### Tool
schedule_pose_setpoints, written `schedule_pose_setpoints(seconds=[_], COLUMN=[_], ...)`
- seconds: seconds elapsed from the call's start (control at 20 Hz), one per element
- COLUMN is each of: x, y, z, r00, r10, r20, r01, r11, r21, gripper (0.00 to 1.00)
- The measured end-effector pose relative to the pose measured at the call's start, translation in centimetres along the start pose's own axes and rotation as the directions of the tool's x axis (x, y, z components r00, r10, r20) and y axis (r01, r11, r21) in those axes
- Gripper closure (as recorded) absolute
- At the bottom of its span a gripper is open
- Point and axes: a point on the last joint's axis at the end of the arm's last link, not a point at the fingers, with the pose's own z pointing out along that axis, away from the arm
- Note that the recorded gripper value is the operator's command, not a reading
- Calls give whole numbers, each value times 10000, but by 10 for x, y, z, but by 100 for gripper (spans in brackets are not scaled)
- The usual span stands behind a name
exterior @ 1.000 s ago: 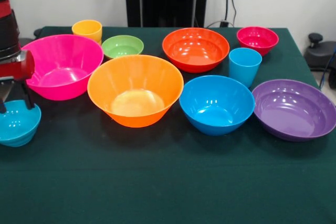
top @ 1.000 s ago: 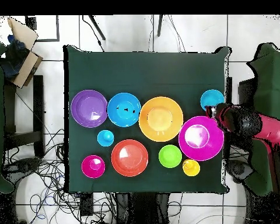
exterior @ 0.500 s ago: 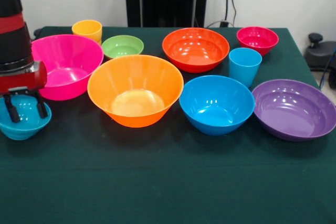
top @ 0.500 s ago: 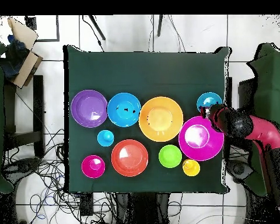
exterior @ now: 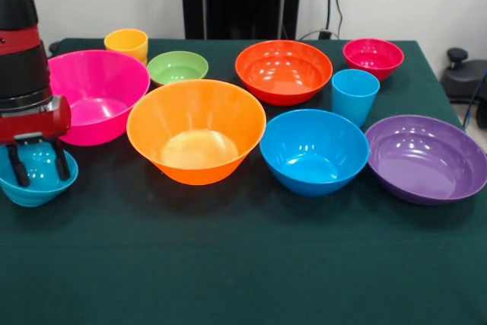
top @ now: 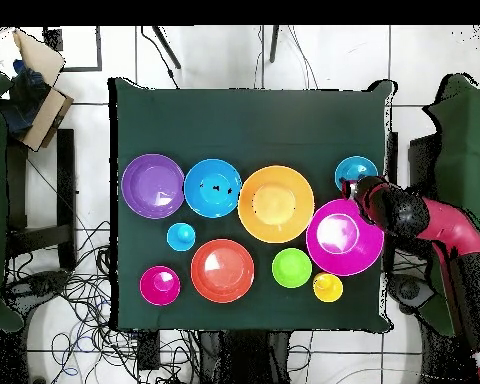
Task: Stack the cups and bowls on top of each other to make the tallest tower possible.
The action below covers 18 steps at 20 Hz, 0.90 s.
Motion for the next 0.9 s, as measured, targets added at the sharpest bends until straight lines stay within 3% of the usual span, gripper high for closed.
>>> schedule_pose_setpoints(seconds=[0.5,0.9], x=[0,-9], y=[0,0], z=[-2,-34], r00=[10000,9987], r10=[-78,-501], r20=[0,0], r01=[78,500], r11=[10000,9981], r21=[37,363], gripper=[0,0])
